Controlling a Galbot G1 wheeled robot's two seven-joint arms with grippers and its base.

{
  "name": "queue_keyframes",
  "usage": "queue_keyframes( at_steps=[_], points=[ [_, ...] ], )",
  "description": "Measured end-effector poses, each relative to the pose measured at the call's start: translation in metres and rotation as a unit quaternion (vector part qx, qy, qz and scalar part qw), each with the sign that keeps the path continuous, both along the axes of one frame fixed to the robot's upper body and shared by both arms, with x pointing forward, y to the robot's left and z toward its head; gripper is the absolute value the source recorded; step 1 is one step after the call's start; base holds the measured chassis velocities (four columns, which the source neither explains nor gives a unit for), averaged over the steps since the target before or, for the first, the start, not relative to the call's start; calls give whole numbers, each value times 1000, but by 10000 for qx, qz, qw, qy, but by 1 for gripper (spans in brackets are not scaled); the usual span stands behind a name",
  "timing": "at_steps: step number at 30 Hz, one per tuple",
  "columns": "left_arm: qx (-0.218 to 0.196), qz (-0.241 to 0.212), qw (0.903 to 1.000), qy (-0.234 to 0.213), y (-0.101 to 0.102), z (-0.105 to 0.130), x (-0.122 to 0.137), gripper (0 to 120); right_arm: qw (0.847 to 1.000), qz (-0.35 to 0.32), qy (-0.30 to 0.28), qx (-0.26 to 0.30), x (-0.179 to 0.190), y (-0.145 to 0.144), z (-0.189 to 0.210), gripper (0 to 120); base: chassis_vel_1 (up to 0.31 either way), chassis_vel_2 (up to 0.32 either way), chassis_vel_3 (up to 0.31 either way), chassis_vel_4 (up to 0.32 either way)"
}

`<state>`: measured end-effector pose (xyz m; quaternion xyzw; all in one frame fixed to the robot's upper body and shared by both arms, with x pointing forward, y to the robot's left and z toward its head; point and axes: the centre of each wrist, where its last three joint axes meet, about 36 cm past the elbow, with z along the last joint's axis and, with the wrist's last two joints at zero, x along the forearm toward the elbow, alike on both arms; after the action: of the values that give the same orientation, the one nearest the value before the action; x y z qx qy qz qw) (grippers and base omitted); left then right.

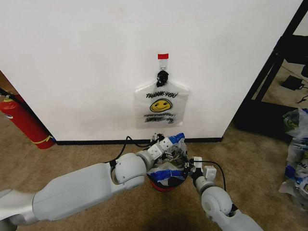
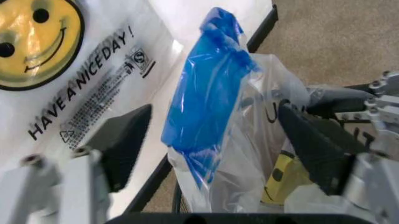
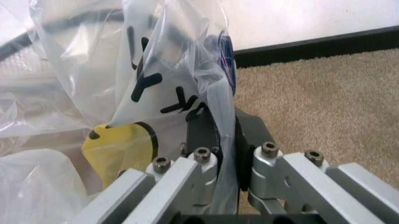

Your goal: Pick up the garbage bag from the wall and place it over the trash bin.

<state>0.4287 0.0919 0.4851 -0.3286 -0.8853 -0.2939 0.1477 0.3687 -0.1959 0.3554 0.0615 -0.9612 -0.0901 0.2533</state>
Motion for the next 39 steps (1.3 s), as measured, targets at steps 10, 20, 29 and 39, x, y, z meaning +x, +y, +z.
queue_keyframes(
  at_steps=[10,20,29,39],
  points=[
    [-25,122,9999,-27,-1,-5,9,38,9996,-40,83,248,-2,2,2,2,0,0,0,0],
    [-143,295,9994,-143,0,23,24,2,9962,-89,28,865,-14,3,29,2,0,0,0,0],
    [-64,600,9982,-49,21,40,37,0,9932,-91,-97,1153,-21,1,34,2,0,0,0,0],
    [165,1085,9927,506,41,39,75,0,9917,34,-114,1282,-27,2,35,2,0,0,0,0]
  ],
)
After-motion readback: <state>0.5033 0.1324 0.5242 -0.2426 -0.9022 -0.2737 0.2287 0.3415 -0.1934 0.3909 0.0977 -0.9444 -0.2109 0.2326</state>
